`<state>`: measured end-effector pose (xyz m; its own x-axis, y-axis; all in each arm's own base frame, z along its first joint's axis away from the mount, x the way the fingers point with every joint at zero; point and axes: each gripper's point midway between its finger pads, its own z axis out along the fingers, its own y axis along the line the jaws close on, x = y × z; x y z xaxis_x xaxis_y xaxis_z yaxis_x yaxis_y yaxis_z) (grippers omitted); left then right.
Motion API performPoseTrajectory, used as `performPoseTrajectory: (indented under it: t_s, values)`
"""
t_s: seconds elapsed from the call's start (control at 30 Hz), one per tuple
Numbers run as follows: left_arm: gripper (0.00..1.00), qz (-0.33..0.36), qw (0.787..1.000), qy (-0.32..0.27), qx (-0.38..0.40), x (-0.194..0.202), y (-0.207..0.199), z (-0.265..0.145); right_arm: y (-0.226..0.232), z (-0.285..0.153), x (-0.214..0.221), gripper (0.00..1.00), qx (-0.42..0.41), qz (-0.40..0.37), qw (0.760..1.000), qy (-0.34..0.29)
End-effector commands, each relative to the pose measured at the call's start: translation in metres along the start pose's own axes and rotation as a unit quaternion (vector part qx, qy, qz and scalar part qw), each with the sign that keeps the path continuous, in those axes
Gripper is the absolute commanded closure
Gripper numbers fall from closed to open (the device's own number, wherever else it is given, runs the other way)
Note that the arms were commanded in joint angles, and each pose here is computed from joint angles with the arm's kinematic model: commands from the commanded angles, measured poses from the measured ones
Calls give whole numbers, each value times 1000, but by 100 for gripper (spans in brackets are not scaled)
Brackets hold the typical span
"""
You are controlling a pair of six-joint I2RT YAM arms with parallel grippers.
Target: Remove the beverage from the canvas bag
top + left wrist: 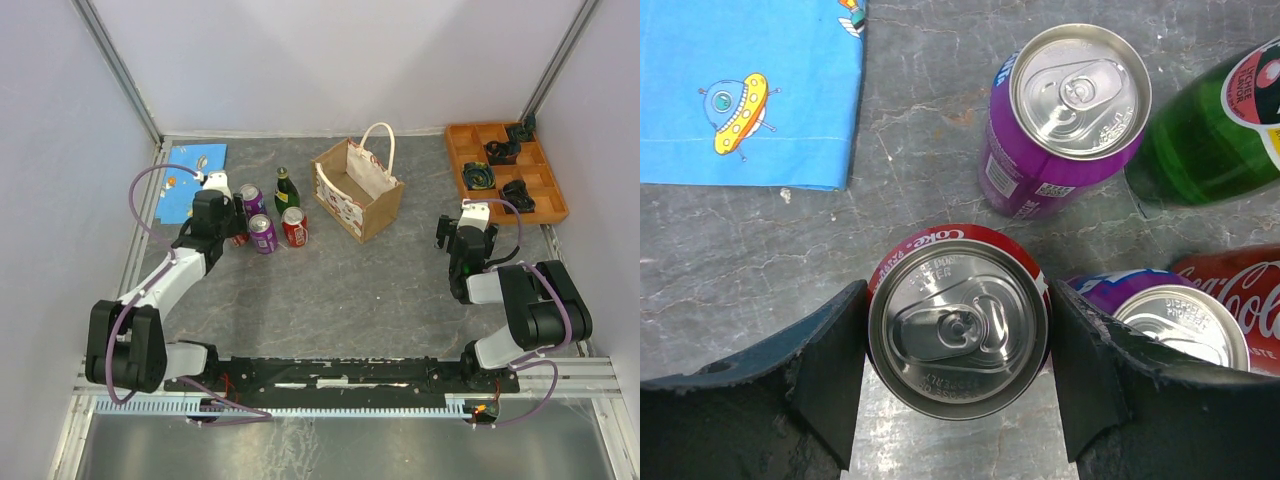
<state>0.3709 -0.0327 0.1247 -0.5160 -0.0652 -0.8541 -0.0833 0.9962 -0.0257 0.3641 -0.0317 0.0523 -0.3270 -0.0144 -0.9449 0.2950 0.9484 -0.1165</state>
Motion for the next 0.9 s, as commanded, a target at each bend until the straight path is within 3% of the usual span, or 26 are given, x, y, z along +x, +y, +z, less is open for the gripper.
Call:
performPoseTrajectory:
  t_s: [0.0,0.73,0.87]
  values:
    - [97,-41,992,-112,30,-59,-14,5,3,5,-26,1,0,17,999,-38]
    - [97,-17,986,-74,148,-38,-69,24,2,5,-26,1,0,17,999,-38]
    - [90,-18,988,-60,141,-34,-69,23,2,5,-26,1,0,17,999,-37]
